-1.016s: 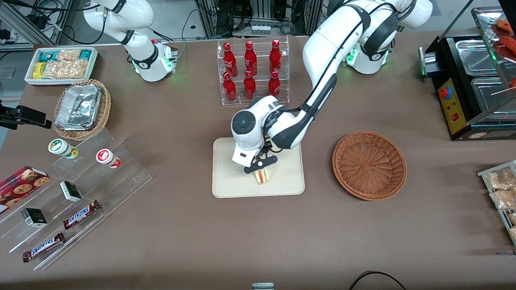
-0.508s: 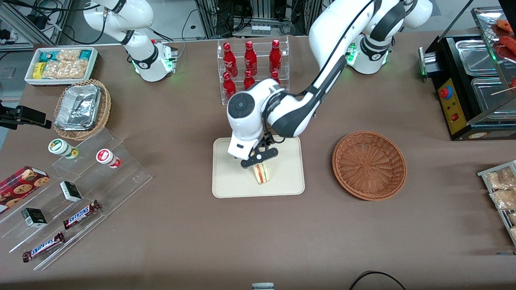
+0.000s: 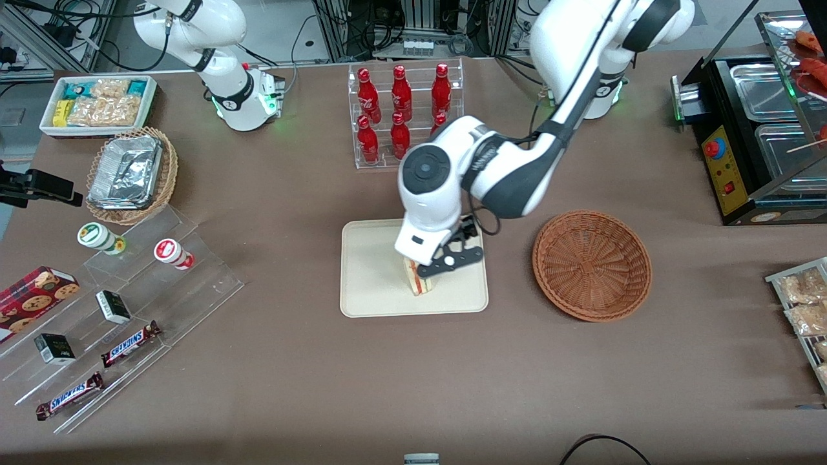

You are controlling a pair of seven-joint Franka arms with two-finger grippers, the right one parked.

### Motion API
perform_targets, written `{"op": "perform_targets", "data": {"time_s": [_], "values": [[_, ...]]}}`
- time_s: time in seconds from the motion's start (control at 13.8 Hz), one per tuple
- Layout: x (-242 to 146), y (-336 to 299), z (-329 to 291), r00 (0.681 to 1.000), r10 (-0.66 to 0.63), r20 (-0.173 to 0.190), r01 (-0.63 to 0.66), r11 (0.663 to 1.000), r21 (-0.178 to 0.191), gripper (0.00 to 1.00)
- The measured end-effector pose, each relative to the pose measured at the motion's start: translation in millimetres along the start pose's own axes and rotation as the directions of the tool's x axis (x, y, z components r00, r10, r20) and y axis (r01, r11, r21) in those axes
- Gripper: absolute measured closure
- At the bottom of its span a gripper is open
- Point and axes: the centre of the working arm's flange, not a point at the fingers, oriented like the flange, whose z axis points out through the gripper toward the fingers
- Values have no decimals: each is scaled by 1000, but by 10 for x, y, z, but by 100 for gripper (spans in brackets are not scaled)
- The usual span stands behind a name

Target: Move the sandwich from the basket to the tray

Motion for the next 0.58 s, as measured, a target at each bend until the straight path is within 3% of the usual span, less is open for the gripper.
{"op": "perform_targets", "data": {"time_s": [0.58], "values": [[939,-1854,-451,969,243,36,-242,969,-42,0]]}}
